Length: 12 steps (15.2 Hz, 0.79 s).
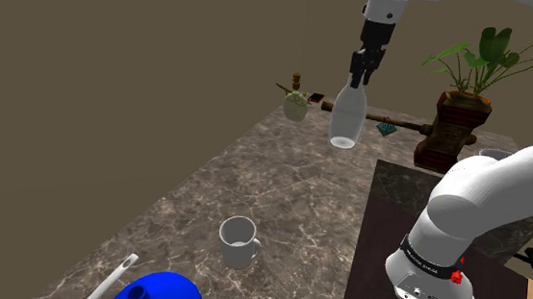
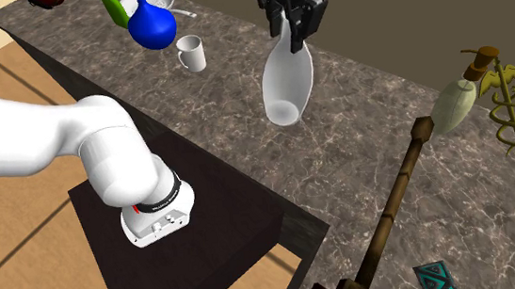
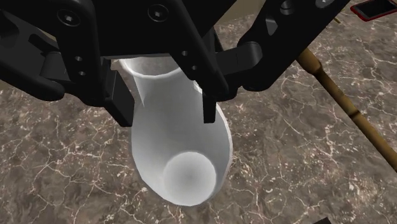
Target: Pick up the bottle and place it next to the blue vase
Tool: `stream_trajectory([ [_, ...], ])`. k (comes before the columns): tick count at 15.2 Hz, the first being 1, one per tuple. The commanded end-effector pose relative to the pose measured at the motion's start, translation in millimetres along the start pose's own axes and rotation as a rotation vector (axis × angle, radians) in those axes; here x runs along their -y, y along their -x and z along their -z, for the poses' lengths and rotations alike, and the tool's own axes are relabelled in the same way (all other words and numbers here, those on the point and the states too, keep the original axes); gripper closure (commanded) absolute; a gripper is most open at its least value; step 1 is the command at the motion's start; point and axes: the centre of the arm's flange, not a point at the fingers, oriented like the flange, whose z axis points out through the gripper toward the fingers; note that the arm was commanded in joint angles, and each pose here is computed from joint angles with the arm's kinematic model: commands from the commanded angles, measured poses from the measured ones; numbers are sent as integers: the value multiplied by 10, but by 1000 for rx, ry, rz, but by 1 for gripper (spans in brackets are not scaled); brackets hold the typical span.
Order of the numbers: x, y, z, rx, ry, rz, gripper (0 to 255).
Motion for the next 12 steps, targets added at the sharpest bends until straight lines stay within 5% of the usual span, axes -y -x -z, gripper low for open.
stream_trajectory([
  [1,2,-8,105,0,0,0,255],
  [12,4,-49,685,0,0,0,255],
])
